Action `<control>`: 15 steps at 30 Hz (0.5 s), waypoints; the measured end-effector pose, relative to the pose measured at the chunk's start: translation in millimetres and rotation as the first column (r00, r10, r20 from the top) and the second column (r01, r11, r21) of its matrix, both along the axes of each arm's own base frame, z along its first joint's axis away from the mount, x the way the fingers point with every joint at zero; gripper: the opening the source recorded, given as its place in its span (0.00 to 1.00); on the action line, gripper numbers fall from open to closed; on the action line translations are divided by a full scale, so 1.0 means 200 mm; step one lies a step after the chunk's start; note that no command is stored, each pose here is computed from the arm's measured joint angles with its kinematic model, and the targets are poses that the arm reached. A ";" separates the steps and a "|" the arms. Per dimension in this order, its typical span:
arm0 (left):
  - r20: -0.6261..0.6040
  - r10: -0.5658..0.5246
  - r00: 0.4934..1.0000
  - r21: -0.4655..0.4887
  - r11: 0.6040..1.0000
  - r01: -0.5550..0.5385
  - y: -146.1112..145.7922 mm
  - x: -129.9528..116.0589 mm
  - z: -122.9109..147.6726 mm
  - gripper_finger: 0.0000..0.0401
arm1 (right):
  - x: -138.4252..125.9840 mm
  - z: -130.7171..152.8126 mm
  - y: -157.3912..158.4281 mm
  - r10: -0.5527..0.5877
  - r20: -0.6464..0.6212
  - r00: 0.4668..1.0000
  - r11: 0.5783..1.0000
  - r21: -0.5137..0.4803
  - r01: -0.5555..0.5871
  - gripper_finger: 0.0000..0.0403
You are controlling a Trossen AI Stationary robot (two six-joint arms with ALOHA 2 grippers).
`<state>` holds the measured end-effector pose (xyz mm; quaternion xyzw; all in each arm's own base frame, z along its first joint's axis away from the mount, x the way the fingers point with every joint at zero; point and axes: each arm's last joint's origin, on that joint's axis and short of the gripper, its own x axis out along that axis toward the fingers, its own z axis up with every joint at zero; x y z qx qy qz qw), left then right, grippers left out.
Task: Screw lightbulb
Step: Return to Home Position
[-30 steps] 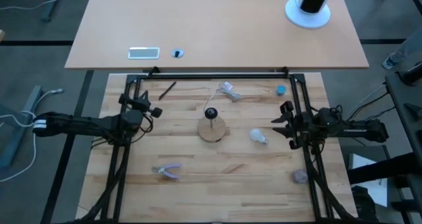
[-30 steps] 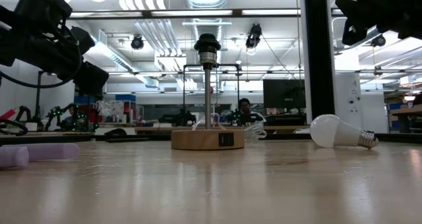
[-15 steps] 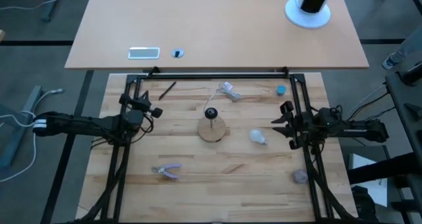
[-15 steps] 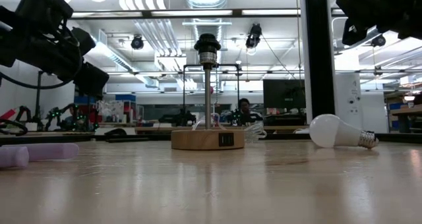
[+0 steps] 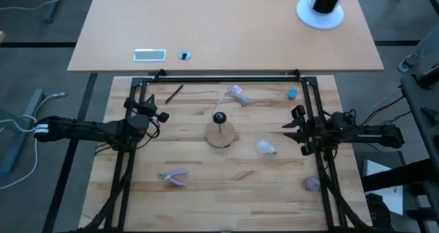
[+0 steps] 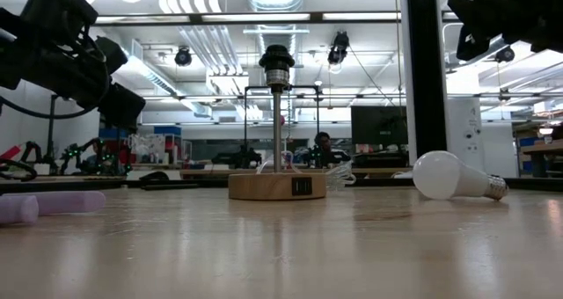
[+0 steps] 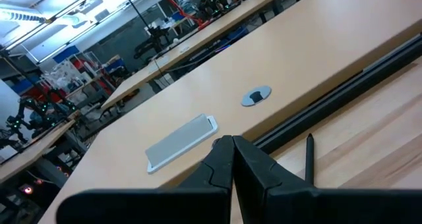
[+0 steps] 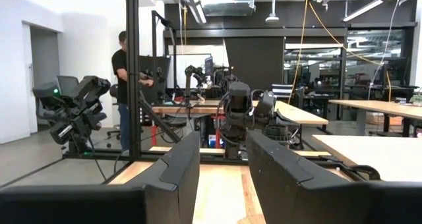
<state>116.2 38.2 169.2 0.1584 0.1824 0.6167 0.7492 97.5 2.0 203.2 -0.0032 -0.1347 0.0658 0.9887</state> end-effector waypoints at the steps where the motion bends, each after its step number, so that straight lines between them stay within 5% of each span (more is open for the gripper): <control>1: 0.000 0.000 1.000 0.000 1.000 0.000 0.00 0.00 0.00 0.00 | 0.00 0.00 0.00 0.000 0.000 1.000 1.000 0.000 0.000 0.30; 15: 0.000 0.000 1.000 0.000 1.000 0.000 0.00 0.00 0.00 0.00 | 0.00 0.00 0.00 0.000 0.000 1.000 1.000 0.000 0.000 0.29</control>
